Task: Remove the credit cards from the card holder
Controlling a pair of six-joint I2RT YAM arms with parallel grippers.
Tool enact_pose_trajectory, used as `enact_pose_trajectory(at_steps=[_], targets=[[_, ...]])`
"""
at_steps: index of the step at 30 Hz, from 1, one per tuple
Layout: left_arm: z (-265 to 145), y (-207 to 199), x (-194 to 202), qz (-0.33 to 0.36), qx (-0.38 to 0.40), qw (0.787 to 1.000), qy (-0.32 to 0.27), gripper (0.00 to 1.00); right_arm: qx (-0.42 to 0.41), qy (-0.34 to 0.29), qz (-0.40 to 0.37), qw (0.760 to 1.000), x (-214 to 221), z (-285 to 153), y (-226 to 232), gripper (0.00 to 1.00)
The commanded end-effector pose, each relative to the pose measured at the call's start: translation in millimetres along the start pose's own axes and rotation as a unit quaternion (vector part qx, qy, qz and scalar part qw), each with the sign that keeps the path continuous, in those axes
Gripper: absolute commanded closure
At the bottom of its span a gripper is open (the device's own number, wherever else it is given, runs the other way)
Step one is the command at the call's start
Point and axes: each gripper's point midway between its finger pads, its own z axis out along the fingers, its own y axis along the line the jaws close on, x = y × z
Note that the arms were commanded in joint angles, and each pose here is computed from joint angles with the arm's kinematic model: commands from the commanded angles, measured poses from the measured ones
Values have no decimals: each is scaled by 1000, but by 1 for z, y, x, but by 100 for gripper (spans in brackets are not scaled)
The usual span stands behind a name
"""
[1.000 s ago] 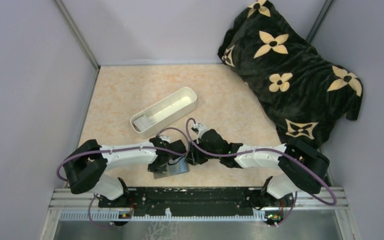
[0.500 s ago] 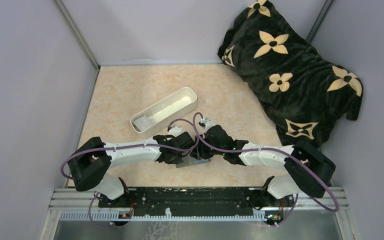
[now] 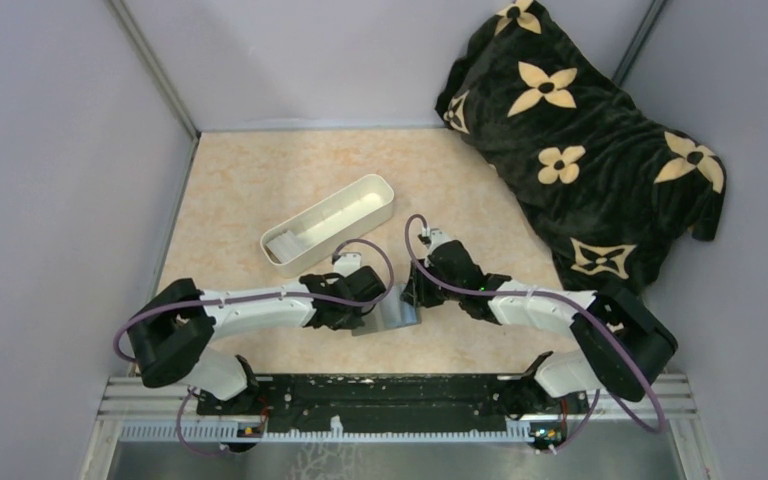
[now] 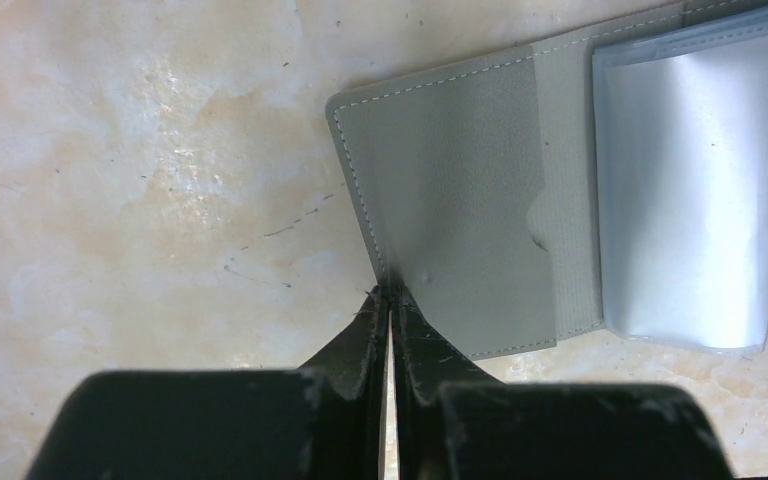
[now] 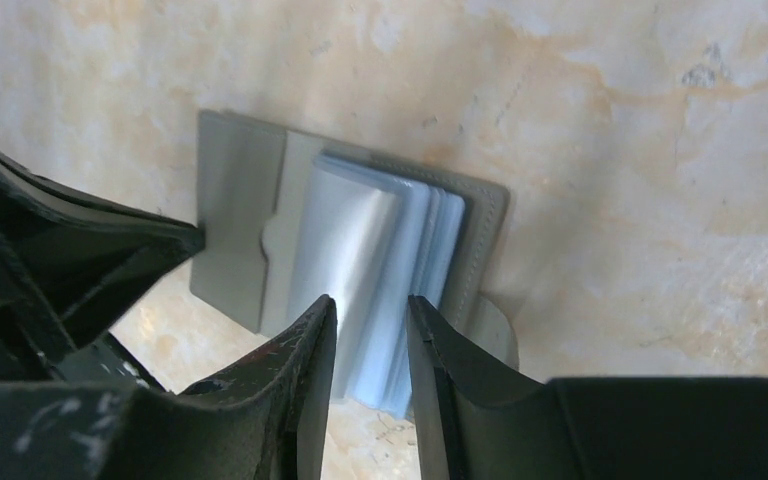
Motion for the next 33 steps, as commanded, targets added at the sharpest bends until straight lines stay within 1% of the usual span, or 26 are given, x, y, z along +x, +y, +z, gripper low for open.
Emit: enact_pose_trajectory(at_steps=[1,5,8,12,22,33], targets=[[8,-4,20,-3,20,999,30,93,-16,-10,-1,1000,-3,6,3,68],[8,-3,21,-3,19,999,31,93,-13,-5,1,1000,2,9,-1,67],[9,-3,21,-3,19,999,33,93,-12,1,1,1000,8,12,-4,63],[9,-3,21,-4,20,999,32,92,-23,8,5,1000,13,15,-2,62],[12,0,25,-2,16,999,36,92,-92,7,22,995,11,15,24,62],[14,0,27,0,17,999,38,92,-125,12,-1,992,9,17,55,62]])
